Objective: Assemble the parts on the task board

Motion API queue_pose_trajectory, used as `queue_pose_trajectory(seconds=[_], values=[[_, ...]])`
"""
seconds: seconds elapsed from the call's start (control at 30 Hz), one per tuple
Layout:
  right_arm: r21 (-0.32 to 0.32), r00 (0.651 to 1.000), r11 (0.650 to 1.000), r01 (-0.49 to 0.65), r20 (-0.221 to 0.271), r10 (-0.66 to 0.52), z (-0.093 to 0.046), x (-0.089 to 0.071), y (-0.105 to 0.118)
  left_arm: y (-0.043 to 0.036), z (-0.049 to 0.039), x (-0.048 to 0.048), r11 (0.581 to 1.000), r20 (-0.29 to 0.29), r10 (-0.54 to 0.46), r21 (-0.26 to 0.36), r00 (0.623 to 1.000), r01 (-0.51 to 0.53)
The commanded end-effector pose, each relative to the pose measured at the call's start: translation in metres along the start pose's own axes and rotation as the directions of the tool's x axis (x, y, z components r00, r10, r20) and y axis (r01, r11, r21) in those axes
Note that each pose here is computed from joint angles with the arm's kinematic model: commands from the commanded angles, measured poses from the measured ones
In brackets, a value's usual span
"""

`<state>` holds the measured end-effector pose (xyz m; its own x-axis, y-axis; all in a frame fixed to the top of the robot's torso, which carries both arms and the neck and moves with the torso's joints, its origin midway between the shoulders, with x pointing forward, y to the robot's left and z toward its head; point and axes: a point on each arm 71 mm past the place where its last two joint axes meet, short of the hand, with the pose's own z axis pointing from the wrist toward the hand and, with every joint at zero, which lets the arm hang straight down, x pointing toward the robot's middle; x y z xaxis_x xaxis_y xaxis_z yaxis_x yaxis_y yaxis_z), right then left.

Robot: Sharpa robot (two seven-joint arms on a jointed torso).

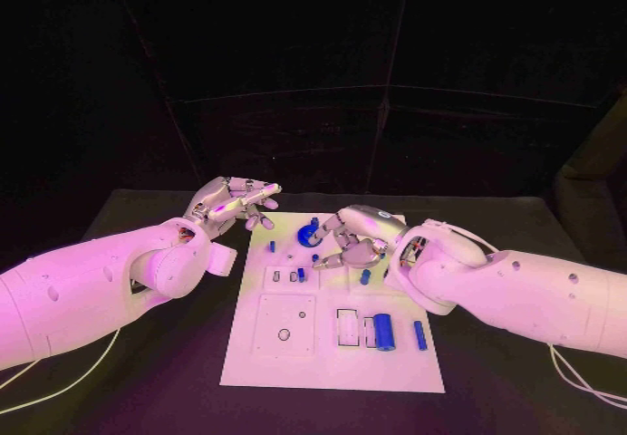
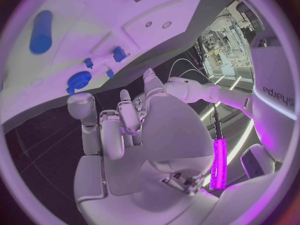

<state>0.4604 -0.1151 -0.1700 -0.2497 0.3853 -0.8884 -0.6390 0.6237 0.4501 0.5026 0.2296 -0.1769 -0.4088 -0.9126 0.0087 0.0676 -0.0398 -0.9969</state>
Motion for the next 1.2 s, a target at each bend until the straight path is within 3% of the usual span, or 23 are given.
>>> queue_pose_trajectory(seconds=[0.03, 0.2, 0.4, 0.5, 0.6, 0.73, 0.97, 1.2], values=[[0.012, 0.963, 0.962, -0.271, -0.006, 0.271, -0.006, -0.020, -0.010, 0.0051, 0.0007, 0.0080, 0.991, -0.143, 0.081, -0.094, 0.986, -0.095], [0.098, 0.930, 0.925, -0.368, 0.046, 0.365, -0.019, -0.051, -0.037, 0.0112, 0.0038, 0.0129, 0.924, -0.282, 0.274, -0.188, 0.919, -0.334], [0.136, 0.924, 0.915, -0.381, 0.104, 0.369, -0.027, -0.076, -0.058, 0.0210, 0.0061, 0.0172, 0.763, -0.416, 0.449, -0.283, 0.791, -0.582], [0.150, 0.924, 0.913, -0.379, 0.125, 0.362, -0.030, -0.083, -0.065, 0.0231, 0.0095, 0.0203, 0.644, -0.488, 0.509, -0.330, 0.709, -0.690], [0.159, 0.925, 0.913, -0.374, 0.134, 0.356, -0.031, -0.086, -0.069, 0.0227, 0.0143, 0.0222, 0.550, -0.524, 0.550, -0.358, 0.650, -0.754], [0.172, 0.927, 0.913, -0.369, 0.139, 0.348, -0.031, -0.088, -0.071, 0.0213, 0.0217, 0.0257, 0.463, -0.546, 0.584, -0.384, 0.601, -0.799], [0.191, 0.933, 0.915, -0.355, 0.139, 0.333, -0.030, -0.089, -0.075, 0.0209, 0.0359, 0.0387, 0.378, -0.564, 0.614, -0.404, 0.552, -0.833], [0.204, 0.934, 0.914, -0.351, 0.138, 0.329, -0.028, -0.088, -0.078, 0.0243, 0.0439, 0.0516, 0.335, -0.594, 0.617, -0.395, 0.516, -0.855]])
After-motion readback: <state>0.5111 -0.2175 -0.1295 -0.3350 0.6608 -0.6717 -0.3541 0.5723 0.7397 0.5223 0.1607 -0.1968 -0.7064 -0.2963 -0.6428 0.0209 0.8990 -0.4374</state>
